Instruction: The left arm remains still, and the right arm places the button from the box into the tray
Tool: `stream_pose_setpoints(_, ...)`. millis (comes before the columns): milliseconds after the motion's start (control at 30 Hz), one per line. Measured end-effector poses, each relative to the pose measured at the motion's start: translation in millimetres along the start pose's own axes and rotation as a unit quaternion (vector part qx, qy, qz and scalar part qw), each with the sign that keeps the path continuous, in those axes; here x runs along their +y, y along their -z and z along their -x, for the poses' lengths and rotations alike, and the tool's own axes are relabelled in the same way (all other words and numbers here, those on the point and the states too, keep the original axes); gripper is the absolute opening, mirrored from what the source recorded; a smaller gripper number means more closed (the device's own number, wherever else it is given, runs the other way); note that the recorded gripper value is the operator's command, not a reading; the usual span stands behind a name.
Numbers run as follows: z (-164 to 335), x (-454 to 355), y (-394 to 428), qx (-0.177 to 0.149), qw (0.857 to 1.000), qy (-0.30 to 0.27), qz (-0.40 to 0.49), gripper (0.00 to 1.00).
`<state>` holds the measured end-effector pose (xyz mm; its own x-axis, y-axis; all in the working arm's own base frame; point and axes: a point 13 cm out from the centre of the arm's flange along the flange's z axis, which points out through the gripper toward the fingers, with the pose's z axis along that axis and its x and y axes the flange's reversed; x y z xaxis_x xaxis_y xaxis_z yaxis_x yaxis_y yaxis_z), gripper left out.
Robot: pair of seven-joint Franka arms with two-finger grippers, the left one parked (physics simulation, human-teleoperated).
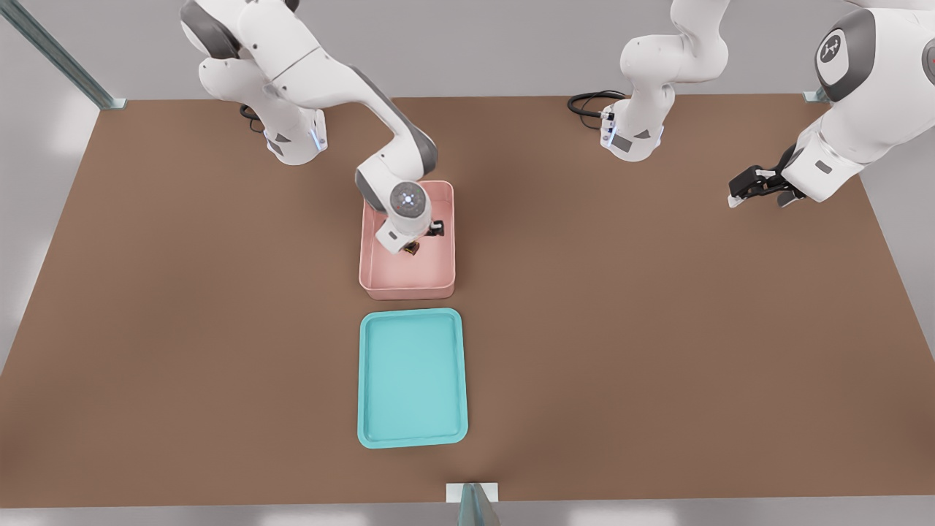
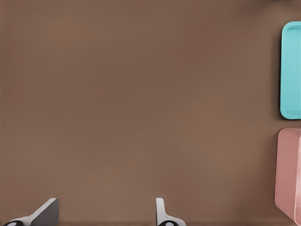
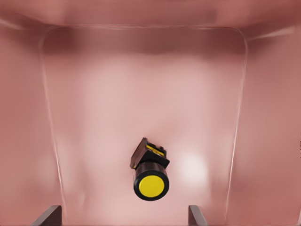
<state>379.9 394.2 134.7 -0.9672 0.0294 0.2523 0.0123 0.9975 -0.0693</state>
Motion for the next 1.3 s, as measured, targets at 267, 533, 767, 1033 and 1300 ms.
stream_pose_setpoints(267, 3.1, -30.3, -29.0, -0.041, 0.994, -0.095, -0.021, 1.0)
stream_pose_setpoints(533, 17.1, -21.3, -56.0, -0.072, 0.978, -0.194, 0.021, 1.0)
stream_pose_setpoints(767, 15.1, -14.0, -63.5, -0.085, 0.966, -0.238, 0.046, 1.0)
stream_pose_setpoints(1033, 16.9, -15.6, -71.2, -0.085, 0.96, -0.261, 0.052, 0.81)
stream_pose_setpoints(1300, 13.6, -21.9, -83.2, -0.078, 0.962, -0.259, 0.044, 0.51)
